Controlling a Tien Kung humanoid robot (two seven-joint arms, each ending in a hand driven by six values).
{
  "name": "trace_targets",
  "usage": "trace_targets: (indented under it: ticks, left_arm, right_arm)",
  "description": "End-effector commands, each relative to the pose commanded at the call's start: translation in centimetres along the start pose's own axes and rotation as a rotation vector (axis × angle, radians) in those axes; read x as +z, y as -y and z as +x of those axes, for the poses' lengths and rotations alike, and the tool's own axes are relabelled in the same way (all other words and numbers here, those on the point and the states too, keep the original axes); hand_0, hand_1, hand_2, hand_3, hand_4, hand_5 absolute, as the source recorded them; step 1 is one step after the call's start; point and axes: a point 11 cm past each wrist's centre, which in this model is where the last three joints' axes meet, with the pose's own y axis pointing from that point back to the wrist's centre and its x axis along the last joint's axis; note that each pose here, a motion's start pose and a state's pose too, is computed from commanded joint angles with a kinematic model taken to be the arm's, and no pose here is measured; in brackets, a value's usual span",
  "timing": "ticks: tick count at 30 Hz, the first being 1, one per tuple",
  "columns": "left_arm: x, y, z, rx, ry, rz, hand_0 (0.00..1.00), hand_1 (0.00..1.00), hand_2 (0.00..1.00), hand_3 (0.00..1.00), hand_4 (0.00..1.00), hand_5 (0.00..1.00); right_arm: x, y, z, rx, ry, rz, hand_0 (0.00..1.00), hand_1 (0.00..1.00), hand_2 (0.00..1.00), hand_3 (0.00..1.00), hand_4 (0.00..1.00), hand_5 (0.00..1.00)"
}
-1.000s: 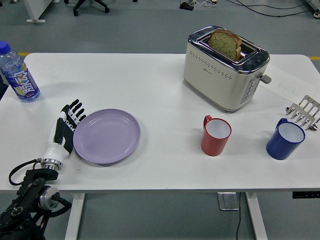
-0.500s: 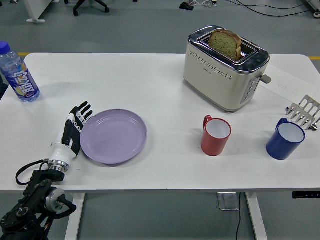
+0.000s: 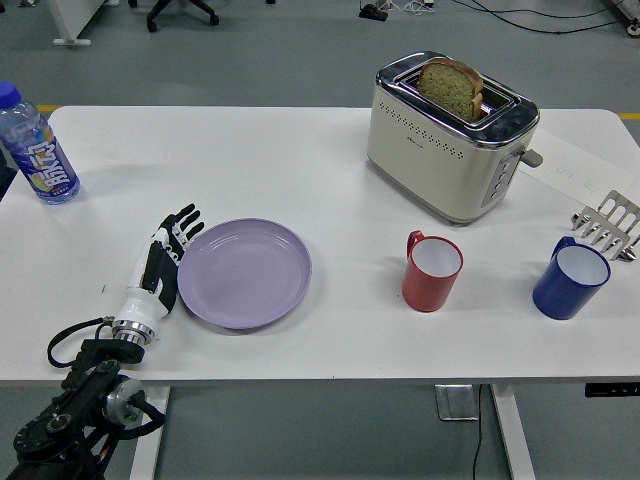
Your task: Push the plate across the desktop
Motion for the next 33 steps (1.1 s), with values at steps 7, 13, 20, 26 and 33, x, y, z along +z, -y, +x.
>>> trace_targets:
  ticks: [7, 13, 20, 26, 33]
  left_arm:
    - [0.1, 0.4, -0.6, -0.015, 0.007, -0.004, 0.880, 0.907, 0.918, 0.856, 0.507, 0.998]
    - [0.4, 1.1, -1.2, -0.028, 0.015, -0.010, 0.878, 0.907, 0.919, 0.857, 0.506, 0.998]
    - [0.1, 1.1, -1.8, -0.048, 0.018, 0.001, 0.878, 0.906, 0.919, 0.858, 0.506, 0.998]
    - [0.0, 1.2, -2.2, -0.059, 0.019, 0.001, 0.877, 0.905, 0.919, 0.858, 0.504, 0.998]
    - [0.0, 1.4, -2.9, -0.084, 0.022, 0.007, 0.877, 0.905, 0.919, 0.859, 0.505, 0.998]
  right_arm:
    - [-0.1, 0.0, 0.0, -0.001, -0.003, 0.005, 0.608, 0.546, 0.642, 0.633, 0.133, 0.368]
    - [-0.5, 0.0, -0.1, -0.002, -0.003, 0.011, 0.608, 0.546, 0.642, 0.632, 0.133, 0.368]
    - [-0.7, 0.0, -0.1, -0.003, -0.004, 0.013, 0.608, 0.546, 0.642, 0.633, 0.133, 0.367]
    - [-0.8, 0.0, -0.2, -0.004, -0.005, 0.014, 0.608, 0.547, 0.642, 0.633, 0.133, 0.368]
    - [-0.9, 0.0, -0.2, -0.005, -0.009, 0.016, 0.608, 0.547, 0.642, 0.633, 0.133, 0.368]
